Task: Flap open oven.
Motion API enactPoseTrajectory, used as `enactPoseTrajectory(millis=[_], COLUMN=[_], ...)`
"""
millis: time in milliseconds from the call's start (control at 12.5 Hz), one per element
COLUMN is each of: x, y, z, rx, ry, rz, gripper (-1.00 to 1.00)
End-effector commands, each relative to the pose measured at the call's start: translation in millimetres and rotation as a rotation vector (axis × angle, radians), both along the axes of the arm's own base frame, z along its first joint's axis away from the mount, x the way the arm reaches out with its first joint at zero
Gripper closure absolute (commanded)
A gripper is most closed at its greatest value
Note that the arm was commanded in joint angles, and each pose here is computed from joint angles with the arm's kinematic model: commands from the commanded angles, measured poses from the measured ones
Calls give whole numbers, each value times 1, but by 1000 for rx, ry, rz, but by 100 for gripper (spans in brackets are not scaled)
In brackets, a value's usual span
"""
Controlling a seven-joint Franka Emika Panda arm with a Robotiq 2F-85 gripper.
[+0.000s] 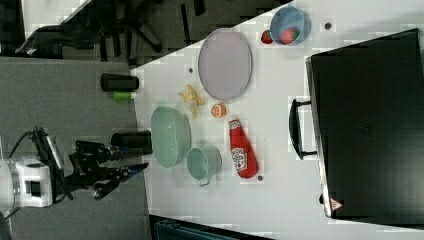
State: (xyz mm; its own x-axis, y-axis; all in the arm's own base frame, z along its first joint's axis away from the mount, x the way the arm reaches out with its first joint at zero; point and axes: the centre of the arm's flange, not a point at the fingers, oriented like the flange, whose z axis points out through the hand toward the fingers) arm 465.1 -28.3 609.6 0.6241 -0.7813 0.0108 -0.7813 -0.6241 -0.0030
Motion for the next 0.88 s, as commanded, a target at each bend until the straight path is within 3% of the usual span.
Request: enactPoseTrajectory(millis=[80,320,480,880], x=[-2,-4,-3,-3], y=[-14,-26,-36,-94], z=[-13,-42,-61,-105], rx=[10,8,-26,-44], ry=[38,95,106,22], rz=[7,37,135,382], gripper=[65,65,65,65])
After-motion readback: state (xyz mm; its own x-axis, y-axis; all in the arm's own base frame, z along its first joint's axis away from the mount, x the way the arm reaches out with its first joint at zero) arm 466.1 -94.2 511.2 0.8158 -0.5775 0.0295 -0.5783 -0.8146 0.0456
